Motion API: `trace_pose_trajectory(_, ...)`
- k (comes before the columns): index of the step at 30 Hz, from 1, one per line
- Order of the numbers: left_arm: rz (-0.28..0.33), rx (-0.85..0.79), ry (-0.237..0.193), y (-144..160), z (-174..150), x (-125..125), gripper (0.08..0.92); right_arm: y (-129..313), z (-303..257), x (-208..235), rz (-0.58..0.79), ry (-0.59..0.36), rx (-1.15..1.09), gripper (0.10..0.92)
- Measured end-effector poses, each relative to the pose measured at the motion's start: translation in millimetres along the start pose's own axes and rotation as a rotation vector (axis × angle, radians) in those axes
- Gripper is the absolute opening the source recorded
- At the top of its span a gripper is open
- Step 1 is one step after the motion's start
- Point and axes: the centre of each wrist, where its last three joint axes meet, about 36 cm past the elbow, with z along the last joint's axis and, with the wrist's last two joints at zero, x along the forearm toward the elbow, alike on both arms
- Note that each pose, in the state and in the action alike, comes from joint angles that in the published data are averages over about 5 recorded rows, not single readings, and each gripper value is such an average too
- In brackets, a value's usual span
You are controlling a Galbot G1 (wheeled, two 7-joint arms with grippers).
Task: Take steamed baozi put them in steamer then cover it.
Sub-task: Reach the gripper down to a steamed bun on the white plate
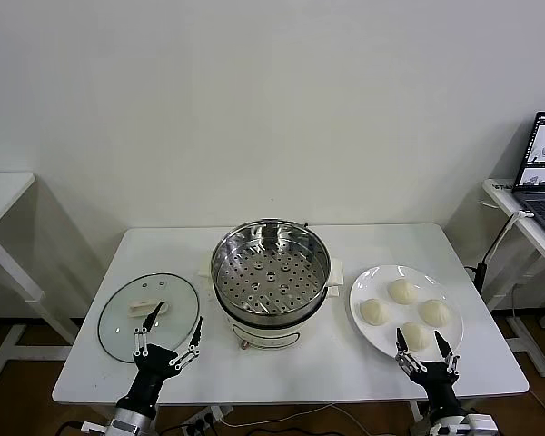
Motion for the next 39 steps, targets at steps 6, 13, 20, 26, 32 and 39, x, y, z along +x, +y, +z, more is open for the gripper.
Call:
trace_pose_trajectory(6,0.003,0.001,-0.008,-1.1,-3.0,-0.6,0.823,-10.7,-9.3,-18.1,0.031,-0.018,0.018,0.823)
trace_pose_trajectory(13,0.01,-0.001,-0.022,-2.8,-9.3,-0.5,0.823,-24.4,-41.2,-80.2,0.048,-0.057,0.04,0.823)
trace_pose_trajectory(20,0.005,-0.004,-0.035,-1.2,-16.3,-1.5,0.823,-31.6,-74.5,-165.2,-0.017,-0.079,0.062,0.823)
trace_pose_trajectory(26,0.001,-0.007,-0.039,0.0,-19.2,-1.4,0.823,-48.1,-105.6,-238.0,-0.207,-0.041,0.173,0.823)
trace_pose_trajectory(32,-0.007,-0.005,-0.04,-0.1,-20.2,-1.2,0.823,-72.3,-142.2,-298.7,-0.486,0.047,0.387,0.823)
trace_pose_trajectory(39,-0.009,0.0,-0.039,-1.3,-21.7,-0.5,0.823,-89.5,-190.2,-352.2,-0.823,0.206,0.703,0.823)
